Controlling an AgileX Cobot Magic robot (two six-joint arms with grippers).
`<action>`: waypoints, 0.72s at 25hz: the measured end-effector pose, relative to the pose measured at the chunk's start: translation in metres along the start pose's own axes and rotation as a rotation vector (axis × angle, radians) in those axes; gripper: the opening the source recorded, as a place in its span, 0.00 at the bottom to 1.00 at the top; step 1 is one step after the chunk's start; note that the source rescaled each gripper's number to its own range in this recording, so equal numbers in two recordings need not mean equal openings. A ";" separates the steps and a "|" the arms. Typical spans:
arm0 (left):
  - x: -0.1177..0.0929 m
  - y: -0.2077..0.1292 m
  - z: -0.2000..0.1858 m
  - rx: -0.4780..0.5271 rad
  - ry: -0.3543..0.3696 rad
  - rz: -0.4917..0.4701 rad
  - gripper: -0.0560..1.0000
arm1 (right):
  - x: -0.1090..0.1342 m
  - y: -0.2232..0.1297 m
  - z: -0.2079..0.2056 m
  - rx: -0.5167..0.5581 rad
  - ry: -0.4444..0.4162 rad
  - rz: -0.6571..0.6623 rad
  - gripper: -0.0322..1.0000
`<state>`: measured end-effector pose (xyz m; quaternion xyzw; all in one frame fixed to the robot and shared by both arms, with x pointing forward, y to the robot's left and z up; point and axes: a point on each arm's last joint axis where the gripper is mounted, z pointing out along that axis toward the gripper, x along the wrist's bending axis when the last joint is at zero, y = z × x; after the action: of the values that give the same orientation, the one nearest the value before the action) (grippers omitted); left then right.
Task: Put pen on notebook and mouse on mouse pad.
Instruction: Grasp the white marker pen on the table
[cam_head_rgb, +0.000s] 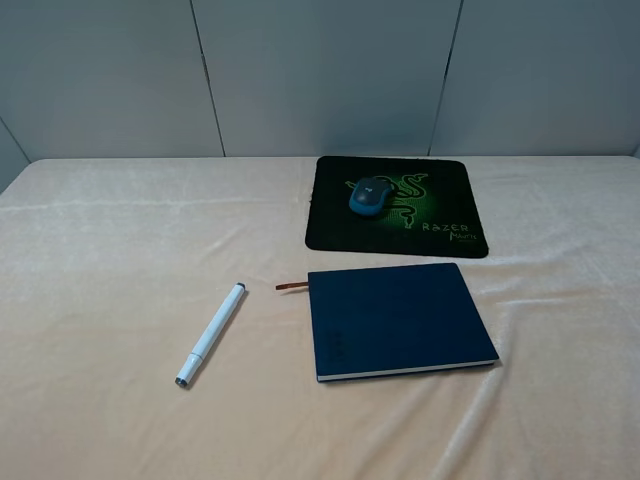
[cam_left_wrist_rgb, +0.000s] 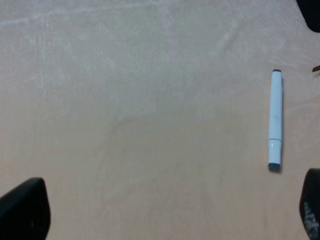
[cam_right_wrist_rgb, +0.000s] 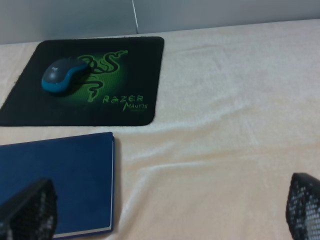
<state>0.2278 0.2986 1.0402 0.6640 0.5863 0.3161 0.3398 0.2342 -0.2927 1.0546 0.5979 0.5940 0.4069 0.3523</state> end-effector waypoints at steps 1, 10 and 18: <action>0.000 0.000 0.000 0.000 0.000 0.000 1.00 | 0.000 0.000 0.000 0.000 0.000 0.000 1.00; 0.000 0.000 0.000 0.001 0.000 0.000 1.00 | 0.000 0.000 0.000 0.000 0.001 0.000 1.00; 0.000 0.000 0.000 0.001 0.000 0.000 1.00 | 0.000 0.000 0.000 0.000 0.001 0.000 1.00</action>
<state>0.2277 0.2986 1.0401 0.6643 0.5865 0.3157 0.3393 0.2342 -0.2927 1.0546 0.5979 0.5940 0.4072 0.3521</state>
